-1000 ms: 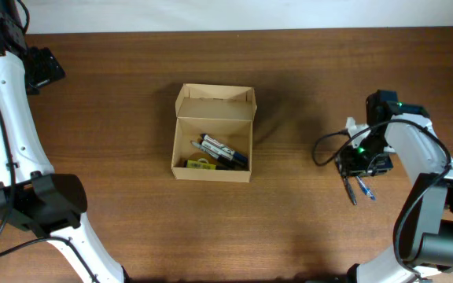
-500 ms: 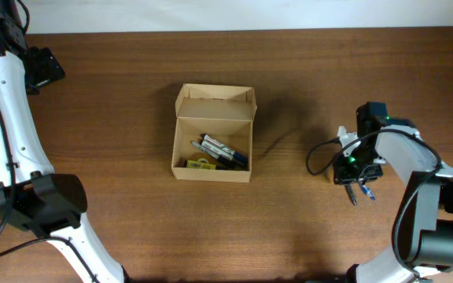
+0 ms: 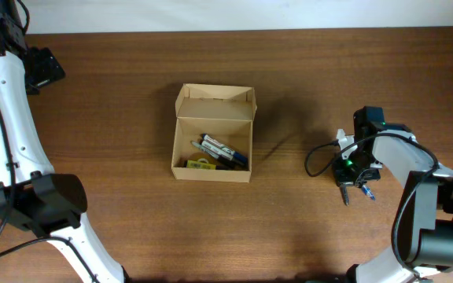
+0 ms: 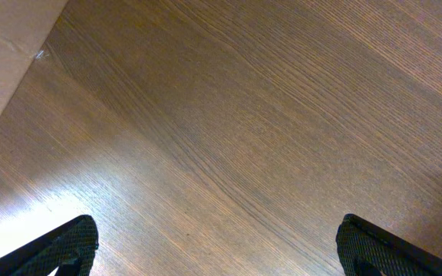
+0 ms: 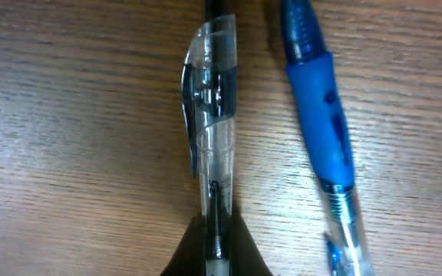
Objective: Pack container
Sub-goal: 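Move the right gripper to the clear pen and grasp it, then carry the clear pen into the box and release it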
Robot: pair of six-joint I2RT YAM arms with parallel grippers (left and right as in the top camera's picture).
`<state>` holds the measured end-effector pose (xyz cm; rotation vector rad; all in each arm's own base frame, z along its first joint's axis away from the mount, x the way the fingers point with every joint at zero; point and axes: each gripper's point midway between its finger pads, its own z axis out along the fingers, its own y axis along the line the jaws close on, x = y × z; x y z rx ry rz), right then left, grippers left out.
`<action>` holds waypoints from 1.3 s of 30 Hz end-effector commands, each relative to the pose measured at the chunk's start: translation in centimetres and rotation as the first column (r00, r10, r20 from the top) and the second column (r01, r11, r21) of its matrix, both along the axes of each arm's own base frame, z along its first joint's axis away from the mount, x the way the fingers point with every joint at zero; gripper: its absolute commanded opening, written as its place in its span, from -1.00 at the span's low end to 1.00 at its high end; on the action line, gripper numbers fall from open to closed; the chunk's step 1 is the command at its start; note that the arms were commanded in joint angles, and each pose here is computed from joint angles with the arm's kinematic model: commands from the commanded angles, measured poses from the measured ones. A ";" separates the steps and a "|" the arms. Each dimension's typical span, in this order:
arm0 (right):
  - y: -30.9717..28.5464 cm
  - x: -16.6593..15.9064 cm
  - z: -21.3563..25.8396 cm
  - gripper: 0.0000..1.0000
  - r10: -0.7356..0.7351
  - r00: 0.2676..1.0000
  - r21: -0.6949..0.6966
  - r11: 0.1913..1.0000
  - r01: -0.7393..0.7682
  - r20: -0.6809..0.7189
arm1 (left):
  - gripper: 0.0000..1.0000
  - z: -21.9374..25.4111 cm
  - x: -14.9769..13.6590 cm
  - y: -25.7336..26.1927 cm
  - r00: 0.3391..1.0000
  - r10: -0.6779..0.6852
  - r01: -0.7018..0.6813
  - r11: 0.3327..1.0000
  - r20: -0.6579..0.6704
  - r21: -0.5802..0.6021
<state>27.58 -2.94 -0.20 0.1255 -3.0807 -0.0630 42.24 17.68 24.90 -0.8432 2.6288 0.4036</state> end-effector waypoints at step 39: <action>33.3 7.7 7.6 -0.93 0.952 0.091 -0.018 0.100 -0.995 0.292 | 0.99 -0.5 0.0 0.1 1.000 -0.008 0.008 1.000 -0.017 0.002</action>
